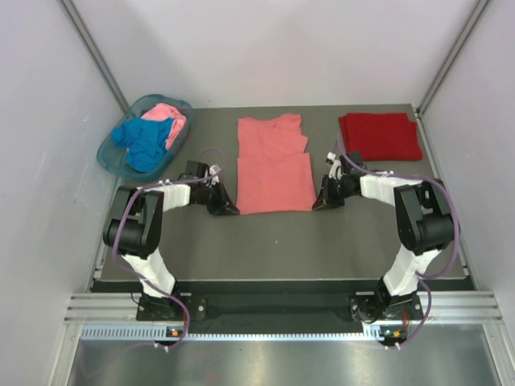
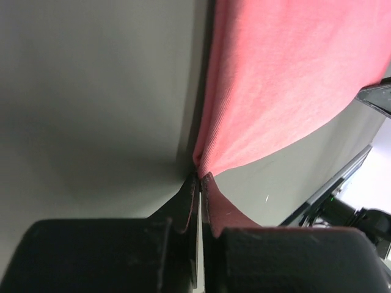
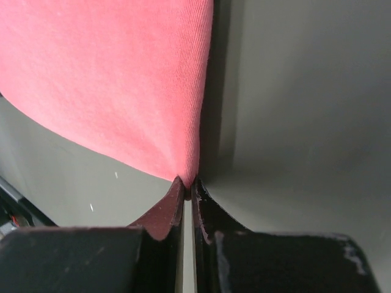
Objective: Fold and stack the t-shirts
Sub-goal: Fold the tshirt
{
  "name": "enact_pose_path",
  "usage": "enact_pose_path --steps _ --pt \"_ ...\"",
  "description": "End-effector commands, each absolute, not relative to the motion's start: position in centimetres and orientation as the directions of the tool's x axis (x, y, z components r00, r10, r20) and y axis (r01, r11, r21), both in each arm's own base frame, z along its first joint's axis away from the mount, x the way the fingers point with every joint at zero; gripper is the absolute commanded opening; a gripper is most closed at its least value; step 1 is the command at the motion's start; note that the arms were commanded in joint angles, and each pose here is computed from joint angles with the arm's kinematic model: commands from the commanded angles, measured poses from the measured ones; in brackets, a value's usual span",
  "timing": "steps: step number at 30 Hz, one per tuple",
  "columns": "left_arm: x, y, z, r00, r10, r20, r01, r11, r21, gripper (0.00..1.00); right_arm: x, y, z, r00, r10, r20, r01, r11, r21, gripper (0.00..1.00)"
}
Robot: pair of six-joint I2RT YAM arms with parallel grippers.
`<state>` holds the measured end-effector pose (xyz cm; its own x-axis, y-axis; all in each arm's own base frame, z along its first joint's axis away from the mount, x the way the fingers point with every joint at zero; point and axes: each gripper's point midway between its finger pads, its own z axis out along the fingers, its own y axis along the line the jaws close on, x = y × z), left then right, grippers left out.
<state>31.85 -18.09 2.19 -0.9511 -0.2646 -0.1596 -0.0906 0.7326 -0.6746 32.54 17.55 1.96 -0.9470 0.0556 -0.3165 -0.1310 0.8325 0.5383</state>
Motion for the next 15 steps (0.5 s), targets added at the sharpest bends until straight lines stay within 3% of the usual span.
enact_pose_path --steps 1,8,15 --pt "28.4 -16.4 1.5 -0.958 -0.262 -0.119 -0.139 0.783 -0.607 0.0 29.2 16.1 1.4 -0.961 0.056 -0.271 -0.081 0.879 0.471 0.0" --pt "24.6 -15.5 2.8 -0.959 -0.252 -0.131 -0.127 0.792 -0.597 0.0 24.3 16.6 1.6 -0.961 0.077 -0.266 -0.054 0.889 0.454 0.0" --pt "23.6 -16.0 5.0 -0.954 -0.257 -0.155 -0.099 0.759 -0.644 0.0 22.1 16.9 1.7 -0.951 0.083 -0.298 -0.066 0.888 0.456 0.0"
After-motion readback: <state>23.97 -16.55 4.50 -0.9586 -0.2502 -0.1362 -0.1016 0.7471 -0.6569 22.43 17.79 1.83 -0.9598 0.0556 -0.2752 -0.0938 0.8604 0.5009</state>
